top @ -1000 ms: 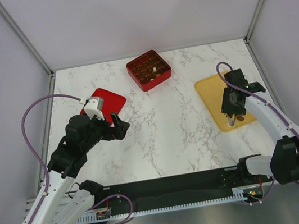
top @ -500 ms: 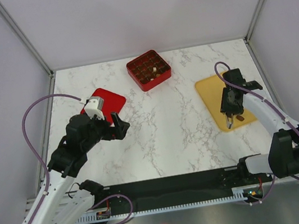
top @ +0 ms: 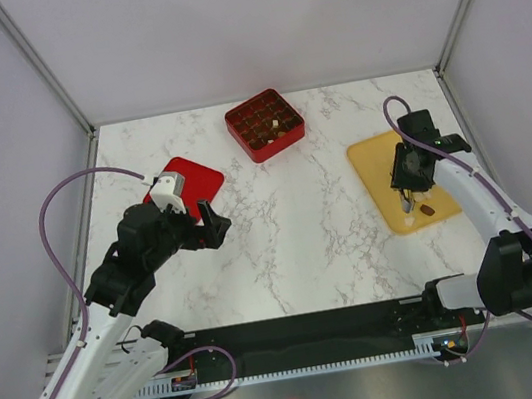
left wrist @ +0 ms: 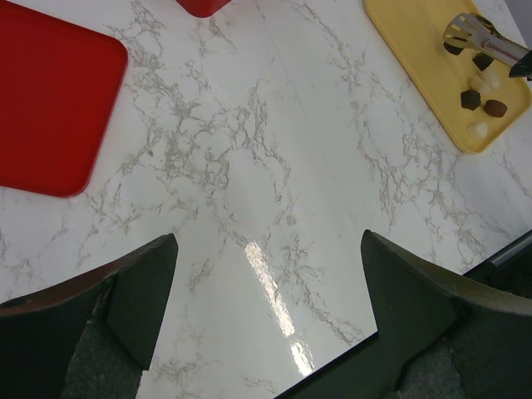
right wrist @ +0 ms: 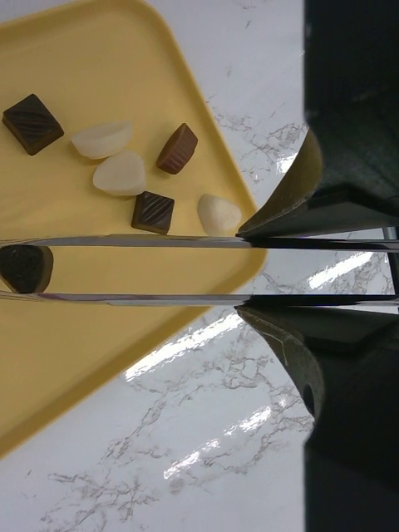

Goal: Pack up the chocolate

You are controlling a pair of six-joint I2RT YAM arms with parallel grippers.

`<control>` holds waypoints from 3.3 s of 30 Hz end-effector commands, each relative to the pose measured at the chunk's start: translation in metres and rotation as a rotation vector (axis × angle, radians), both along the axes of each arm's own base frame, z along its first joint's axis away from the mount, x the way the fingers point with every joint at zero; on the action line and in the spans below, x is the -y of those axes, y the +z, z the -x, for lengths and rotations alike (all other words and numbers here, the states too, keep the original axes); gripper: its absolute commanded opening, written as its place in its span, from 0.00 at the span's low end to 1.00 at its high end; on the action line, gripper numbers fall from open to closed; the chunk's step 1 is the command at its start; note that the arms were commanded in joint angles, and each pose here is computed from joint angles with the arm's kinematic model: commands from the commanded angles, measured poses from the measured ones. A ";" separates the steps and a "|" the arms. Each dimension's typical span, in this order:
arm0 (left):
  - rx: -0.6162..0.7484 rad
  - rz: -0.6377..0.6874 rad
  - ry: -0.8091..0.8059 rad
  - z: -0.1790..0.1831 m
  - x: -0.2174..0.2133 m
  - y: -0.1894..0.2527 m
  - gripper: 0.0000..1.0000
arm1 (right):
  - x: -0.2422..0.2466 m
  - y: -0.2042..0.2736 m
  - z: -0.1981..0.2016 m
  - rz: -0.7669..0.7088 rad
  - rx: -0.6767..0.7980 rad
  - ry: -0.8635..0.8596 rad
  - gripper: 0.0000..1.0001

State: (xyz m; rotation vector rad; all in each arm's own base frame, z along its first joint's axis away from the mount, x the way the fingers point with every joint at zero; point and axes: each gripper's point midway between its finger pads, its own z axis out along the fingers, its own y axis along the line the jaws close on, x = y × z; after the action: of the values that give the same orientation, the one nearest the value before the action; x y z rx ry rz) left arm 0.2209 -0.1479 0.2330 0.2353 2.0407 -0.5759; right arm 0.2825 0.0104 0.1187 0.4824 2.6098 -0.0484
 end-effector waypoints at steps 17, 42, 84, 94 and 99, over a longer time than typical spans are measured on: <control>0.061 -0.021 0.018 -0.004 -0.007 0.012 1.00 | -0.157 0.103 -0.130 -0.086 0.270 0.283 0.40; 0.068 -0.025 0.030 -0.004 -0.010 0.013 1.00 | -0.315 0.074 -0.201 -0.206 0.355 0.486 0.39; 0.064 -0.012 0.001 0.000 -0.005 0.014 1.00 | -0.143 0.091 -0.070 0.037 0.241 0.265 0.47; 0.066 0.001 -0.017 0.001 -0.002 0.015 1.00 | -0.045 0.046 0.029 0.052 0.076 0.077 0.48; 0.061 0.001 -0.019 0.001 -0.002 0.014 1.00 | -0.029 0.027 0.057 0.058 0.015 0.031 0.48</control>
State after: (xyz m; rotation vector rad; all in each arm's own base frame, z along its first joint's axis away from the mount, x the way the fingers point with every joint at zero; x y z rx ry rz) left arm 0.2189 -0.1455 0.2390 0.2293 2.0149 -0.5762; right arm 0.2367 0.0452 0.1461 0.3660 2.5998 -0.1096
